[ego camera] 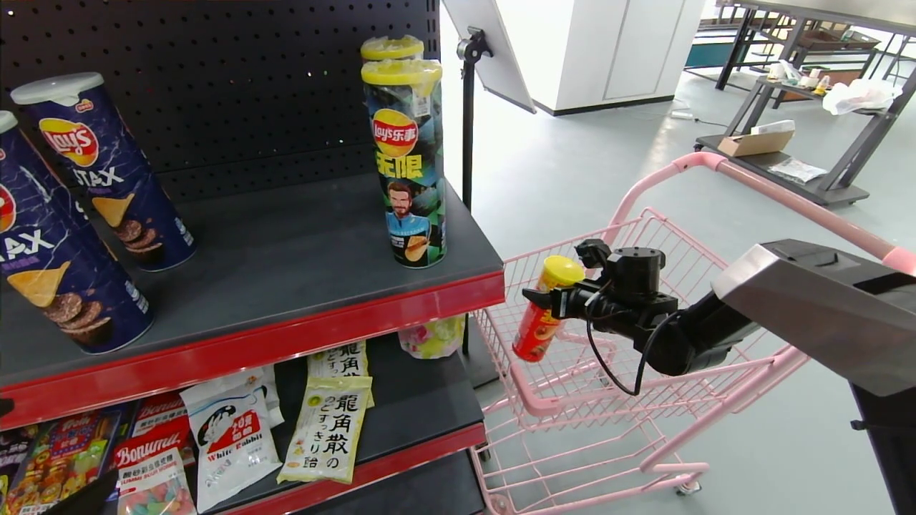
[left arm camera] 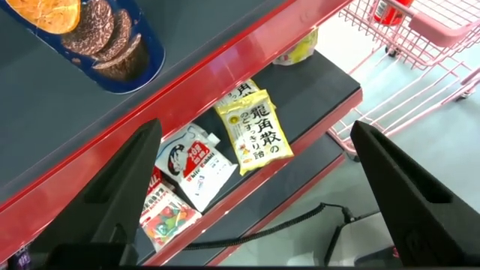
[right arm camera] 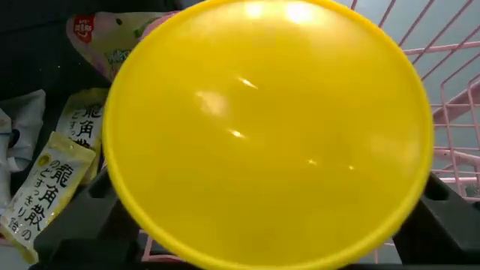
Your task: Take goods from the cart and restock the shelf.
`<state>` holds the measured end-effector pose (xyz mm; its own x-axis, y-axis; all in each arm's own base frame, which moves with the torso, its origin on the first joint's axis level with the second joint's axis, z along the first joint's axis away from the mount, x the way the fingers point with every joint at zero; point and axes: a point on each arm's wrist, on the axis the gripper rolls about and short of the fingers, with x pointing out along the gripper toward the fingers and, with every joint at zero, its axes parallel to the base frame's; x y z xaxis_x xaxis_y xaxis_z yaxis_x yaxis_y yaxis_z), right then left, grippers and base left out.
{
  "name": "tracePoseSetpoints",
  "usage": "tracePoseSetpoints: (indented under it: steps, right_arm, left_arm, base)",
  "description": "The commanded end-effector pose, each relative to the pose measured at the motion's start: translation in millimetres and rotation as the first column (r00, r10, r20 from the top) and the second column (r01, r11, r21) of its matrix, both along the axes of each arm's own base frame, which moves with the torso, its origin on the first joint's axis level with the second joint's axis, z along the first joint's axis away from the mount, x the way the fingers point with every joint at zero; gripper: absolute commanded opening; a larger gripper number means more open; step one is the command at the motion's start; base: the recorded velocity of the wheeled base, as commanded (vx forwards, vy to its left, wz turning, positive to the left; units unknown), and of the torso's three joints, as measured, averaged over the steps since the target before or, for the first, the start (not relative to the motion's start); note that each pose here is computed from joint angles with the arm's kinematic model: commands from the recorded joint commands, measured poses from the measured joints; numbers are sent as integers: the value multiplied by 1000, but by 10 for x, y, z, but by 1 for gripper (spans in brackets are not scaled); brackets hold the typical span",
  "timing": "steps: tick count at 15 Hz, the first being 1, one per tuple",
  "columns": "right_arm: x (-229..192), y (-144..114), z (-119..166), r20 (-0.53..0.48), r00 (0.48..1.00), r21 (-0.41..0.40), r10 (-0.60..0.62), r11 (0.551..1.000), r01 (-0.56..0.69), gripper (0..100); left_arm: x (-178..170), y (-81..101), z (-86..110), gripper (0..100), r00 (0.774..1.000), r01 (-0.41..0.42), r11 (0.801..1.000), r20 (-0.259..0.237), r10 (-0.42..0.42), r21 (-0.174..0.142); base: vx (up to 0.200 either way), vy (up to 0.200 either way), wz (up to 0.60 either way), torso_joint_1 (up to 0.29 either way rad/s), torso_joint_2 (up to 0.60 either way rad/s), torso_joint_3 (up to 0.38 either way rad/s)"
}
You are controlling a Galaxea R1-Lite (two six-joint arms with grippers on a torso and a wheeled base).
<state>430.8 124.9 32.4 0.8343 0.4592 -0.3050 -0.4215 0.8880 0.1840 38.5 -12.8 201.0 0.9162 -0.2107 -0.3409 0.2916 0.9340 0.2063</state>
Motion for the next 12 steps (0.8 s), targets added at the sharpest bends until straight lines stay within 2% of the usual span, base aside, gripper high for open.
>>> tracePoseSetpoints:
  steps: [1, 6, 8, 9, 12]
  right_arm:
    - [86, 18, -83, 5, 1000, 2, -1, 1000, 1, 0]
    - [89, 25, -62, 8, 1000, 7, -6, 1000, 6, 0]
    - [29, 0, 90, 50, 999, 14, -9, 1000, 9, 0]
    - [-52, -36, 230, 76, 997, 19, -12, 1000, 11, 0]
    - [-593, -216, 937, 158, 987, 30, -23, 999, 19, 0]
  left_arm:
    - [3, -1, 0, 100, 1000, 0, 1000, -1, 0, 1]
    - [9, -4, -1, 100, 1000, -1, 1000, -4, 2, 3]
    - [9, -4, 3, 100, 1000, -1, 1000, -2, 1, 4]
    - [8, -3, 18, 100, 1000, -1, 1000, 3, 1, 1]
    - [2, 0, 65, 100, 1000, -1, 1000, 21, 1, -1]
  base:
    - [0, 0, 0, 0, 0, 0]
    - [0, 0, 0, 0, 0, 0]
    - [0, 0, 0, 0, 0, 0]
    - [0, 0, 0, 0, 0, 0]
    - [0, 0, 0, 0, 0, 0]
